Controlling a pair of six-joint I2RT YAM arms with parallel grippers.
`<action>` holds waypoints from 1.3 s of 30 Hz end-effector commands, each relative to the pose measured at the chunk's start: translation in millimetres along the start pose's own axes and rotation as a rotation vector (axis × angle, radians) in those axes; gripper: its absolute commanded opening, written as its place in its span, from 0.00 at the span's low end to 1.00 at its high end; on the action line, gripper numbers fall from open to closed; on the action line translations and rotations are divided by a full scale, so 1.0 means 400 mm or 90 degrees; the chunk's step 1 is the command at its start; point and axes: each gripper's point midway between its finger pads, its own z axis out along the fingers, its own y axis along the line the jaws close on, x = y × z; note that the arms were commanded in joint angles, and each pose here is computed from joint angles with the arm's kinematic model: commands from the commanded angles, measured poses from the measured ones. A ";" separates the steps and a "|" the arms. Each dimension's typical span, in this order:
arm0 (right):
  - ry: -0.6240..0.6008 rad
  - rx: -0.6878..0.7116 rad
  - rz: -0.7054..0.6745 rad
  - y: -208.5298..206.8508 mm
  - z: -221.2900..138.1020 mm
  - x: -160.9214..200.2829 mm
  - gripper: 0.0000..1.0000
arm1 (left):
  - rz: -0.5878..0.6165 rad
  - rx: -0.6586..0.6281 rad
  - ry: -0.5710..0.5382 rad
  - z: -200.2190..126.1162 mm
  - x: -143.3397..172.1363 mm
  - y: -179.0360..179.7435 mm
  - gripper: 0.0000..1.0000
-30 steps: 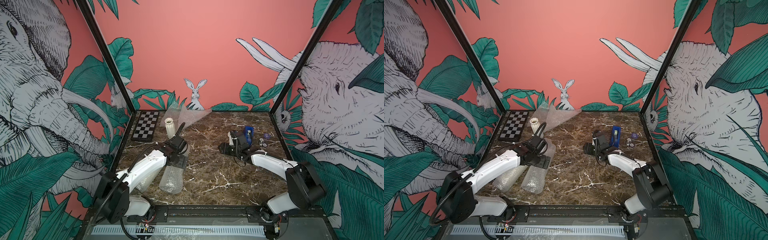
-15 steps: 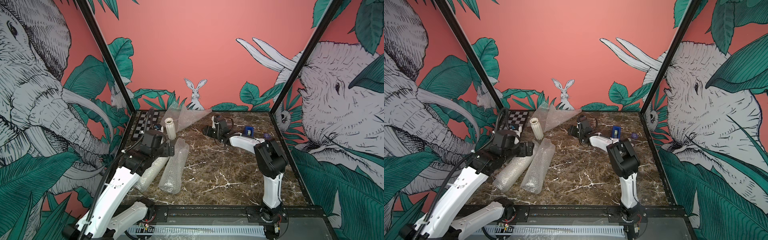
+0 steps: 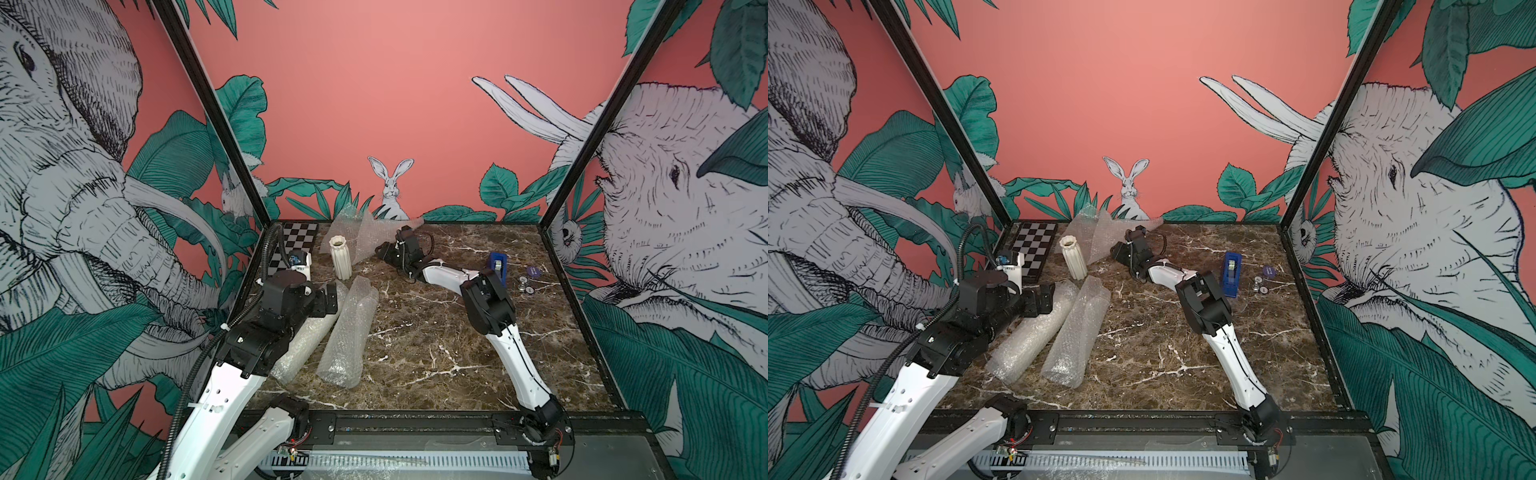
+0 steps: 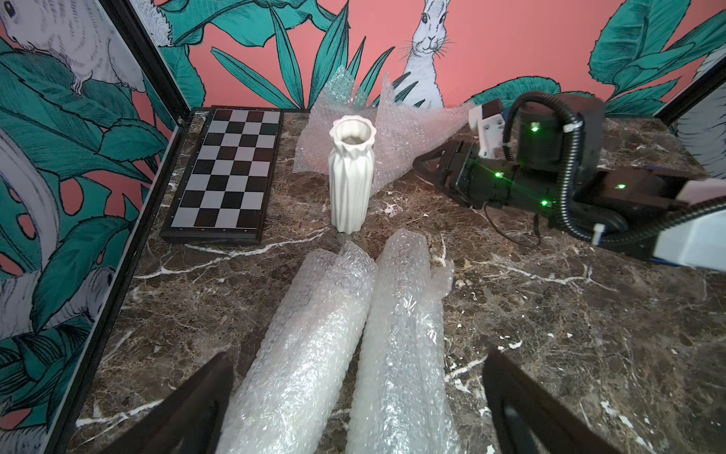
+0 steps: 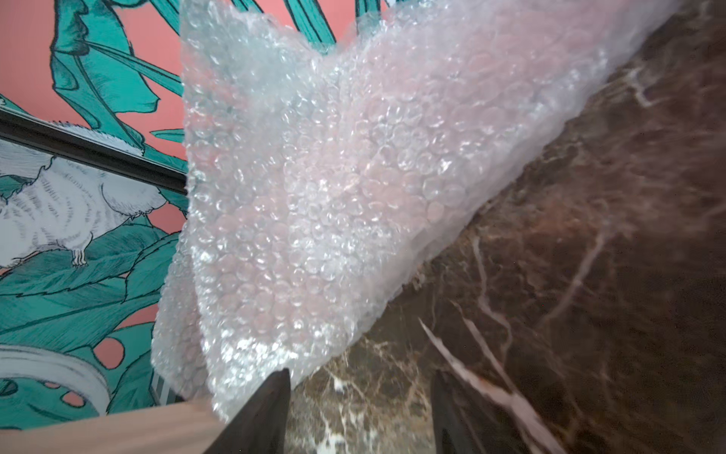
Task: Wrap vases in bubble wrap
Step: Flatten out the bubble wrap at the center of the board.
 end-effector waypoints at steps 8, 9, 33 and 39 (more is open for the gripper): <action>0.011 0.023 0.059 -0.008 0.098 0.029 0.42 | -0.001 0.026 -0.020 -0.004 -0.012 -0.015 0.99; 0.011 0.018 0.057 -0.003 0.104 0.025 0.35 | -0.001 0.027 -0.020 -0.003 -0.011 -0.015 0.99; -0.140 0.097 -0.086 -0.129 -0.478 -0.111 0.00 | 0.021 0.140 0.174 0.228 0.047 -0.265 0.93; -0.135 0.159 -0.052 -0.250 -0.609 0.056 0.00 | -0.026 0.156 0.222 0.322 0.052 -0.347 0.86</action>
